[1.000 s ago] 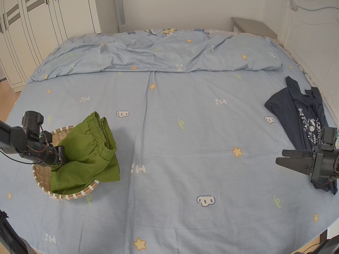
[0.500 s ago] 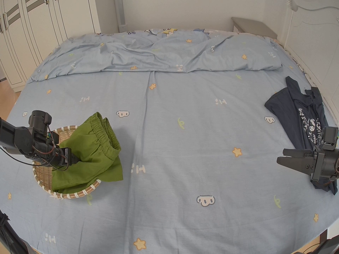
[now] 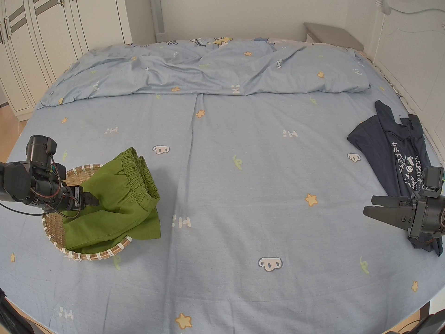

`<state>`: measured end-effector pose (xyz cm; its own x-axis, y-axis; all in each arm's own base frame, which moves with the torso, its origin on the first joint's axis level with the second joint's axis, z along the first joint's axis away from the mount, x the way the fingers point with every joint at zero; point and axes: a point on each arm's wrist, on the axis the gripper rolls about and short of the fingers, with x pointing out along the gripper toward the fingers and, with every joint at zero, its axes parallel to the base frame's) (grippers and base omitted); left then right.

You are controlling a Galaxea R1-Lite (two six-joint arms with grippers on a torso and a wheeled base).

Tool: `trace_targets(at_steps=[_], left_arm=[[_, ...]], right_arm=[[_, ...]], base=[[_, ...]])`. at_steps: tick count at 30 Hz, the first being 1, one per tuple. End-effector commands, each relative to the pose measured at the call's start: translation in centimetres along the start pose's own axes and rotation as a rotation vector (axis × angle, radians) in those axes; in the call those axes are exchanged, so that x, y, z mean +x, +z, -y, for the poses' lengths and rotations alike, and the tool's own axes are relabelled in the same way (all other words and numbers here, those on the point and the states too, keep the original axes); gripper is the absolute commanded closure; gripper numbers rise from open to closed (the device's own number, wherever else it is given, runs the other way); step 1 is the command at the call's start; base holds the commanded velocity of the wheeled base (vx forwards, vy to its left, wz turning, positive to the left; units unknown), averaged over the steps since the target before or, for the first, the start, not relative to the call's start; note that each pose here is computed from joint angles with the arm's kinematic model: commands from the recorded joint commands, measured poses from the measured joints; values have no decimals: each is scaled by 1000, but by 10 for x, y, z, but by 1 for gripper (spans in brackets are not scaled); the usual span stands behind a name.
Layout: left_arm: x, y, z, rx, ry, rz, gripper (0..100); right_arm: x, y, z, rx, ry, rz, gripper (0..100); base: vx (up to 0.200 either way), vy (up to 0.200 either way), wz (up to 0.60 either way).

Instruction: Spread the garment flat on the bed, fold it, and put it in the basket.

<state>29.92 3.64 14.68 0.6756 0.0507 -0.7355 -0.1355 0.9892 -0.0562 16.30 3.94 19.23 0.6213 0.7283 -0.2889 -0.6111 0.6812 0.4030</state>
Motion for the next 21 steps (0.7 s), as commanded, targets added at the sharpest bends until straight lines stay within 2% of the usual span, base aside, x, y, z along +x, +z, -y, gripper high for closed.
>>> trace_targets(at_steps=[1,8,14,18,19,21], left_arm=[[-24,3,1,4,31,68,0],[-42,5,0,4,77,117,0],[-58,5,1,6,73,165,0],[-58,5,1,6,73,165,0],[-84,5,5,13,60,239,0],[-98,3,9,21,47,279,0]], right_arm=[[0,0,0,0,0,-1,0],[0,0,0,0,0,-1,0],[0,0,0,0,0,0,0],[0,0,0,0,0,0,0],[0,-1,-1,-2,4,-3,0],[0,-3,-1,-3,4,-3,0]], base=[[0,0,0],[0,0,0],[0,0,0],[0,0,0],[0,0,0],[0,0,0]])
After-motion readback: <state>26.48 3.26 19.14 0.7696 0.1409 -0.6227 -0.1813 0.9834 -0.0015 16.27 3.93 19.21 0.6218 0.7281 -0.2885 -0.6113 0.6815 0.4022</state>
